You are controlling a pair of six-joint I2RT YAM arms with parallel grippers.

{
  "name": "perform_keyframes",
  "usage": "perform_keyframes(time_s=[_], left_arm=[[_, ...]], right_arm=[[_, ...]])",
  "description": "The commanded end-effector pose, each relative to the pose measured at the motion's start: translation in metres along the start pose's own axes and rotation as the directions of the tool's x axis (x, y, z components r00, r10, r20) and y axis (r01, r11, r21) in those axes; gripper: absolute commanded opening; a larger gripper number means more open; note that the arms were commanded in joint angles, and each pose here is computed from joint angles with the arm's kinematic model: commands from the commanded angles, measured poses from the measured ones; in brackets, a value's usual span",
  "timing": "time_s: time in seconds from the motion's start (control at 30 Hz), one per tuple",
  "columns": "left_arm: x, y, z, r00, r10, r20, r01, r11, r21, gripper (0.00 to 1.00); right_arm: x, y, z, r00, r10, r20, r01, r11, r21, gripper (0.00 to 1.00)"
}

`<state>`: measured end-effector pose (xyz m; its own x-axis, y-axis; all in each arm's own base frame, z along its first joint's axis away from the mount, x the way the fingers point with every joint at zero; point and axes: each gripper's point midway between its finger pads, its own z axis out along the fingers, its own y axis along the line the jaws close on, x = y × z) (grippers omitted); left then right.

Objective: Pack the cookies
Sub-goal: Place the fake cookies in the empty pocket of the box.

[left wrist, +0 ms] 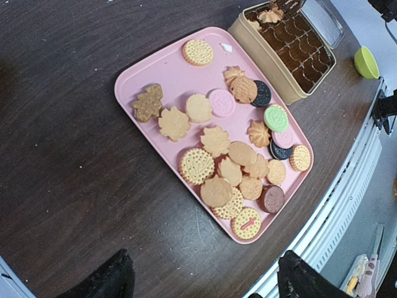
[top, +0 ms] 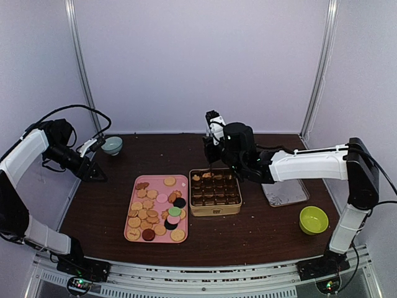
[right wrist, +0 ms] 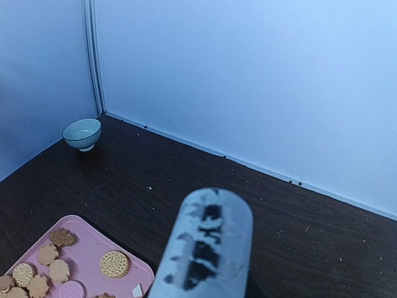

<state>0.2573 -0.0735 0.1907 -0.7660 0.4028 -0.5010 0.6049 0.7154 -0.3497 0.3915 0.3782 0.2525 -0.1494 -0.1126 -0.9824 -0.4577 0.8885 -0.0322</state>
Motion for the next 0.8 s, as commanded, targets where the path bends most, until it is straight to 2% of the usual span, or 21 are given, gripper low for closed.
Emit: perform_keyframes(time_s=[0.0, 0.33, 0.77], left_arm=[[-0.009, -0.002, -0.006, 0.999, 0.02, 0.034, -0.021, 1.0, 0.005, 0.82], [-0.009, -0.002, -0.006, 0.999, 0.017, 0.033, -0.017, 1.0, 0.005, 0.82], [-0.008, -0.002, -0.004, 0.999, 0.011, 0.031, -0.012, 1.0, 0.014, 0.81]], right_arm=[[-0.022, 0.011, -0.003, 0.998, 0.047, 0.042, -0.045, 0.998, -0.054, 0.22], [-0.031, 0.032, 0.008, 0.998, 0.056, 0.042, -0.051, 0.993, -0.108, 0.22], [-0.043, -0.008, -0.016, 0.997, 0.038, 0.074, -0.038, 0.999, -0.01, 0.23]])
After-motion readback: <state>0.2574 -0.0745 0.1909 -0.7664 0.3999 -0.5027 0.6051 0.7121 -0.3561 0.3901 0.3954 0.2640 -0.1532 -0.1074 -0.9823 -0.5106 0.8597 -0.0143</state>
